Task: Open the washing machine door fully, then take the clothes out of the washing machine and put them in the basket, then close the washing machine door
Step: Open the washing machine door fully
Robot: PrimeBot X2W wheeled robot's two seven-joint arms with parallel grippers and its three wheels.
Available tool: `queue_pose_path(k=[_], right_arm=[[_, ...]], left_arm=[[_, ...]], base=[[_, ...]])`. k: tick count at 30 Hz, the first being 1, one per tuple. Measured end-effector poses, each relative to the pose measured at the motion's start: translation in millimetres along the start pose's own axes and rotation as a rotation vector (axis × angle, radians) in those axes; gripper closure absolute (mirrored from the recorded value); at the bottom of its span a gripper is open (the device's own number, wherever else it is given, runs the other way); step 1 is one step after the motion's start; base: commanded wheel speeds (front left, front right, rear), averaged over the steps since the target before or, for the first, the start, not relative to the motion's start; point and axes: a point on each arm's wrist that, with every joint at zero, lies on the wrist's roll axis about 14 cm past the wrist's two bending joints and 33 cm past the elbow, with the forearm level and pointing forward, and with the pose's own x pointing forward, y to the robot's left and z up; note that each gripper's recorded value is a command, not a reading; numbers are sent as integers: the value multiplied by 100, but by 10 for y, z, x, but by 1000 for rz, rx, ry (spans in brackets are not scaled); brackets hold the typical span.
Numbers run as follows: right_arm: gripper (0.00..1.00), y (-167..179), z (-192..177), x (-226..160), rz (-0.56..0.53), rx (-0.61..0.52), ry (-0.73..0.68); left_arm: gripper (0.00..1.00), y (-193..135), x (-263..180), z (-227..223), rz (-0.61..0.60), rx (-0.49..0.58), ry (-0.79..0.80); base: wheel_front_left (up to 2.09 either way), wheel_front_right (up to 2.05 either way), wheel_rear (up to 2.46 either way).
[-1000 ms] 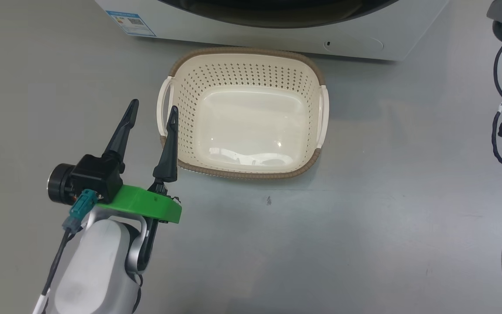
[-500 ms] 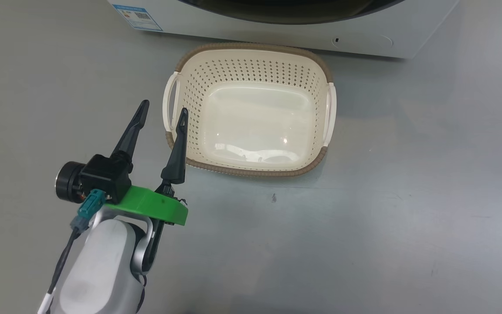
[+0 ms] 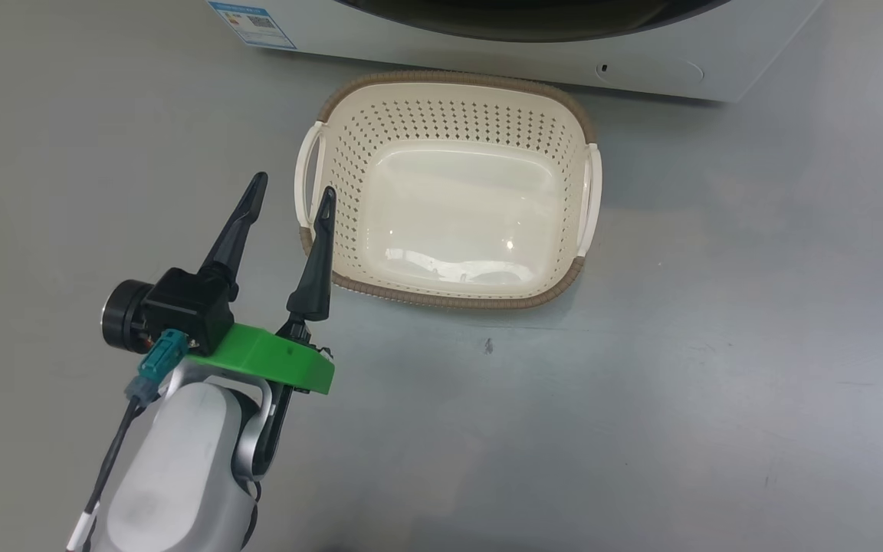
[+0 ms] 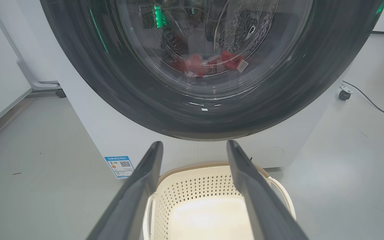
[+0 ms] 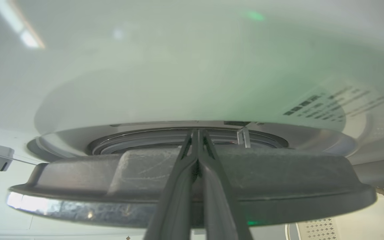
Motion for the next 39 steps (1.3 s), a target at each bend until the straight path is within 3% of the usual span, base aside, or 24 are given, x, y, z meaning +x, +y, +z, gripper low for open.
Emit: queue_pose_path(k=[17,39], right_arm=[[100,-112,-169,-78,-3,61,154],[100,-153,-735,-398,7,106,383]], left_arm=[[0,-80,57,-28,-22,-7,2],[0,-233,88,52,-58,-17,-18]], base=[[0,0,0],[0,0,0]])
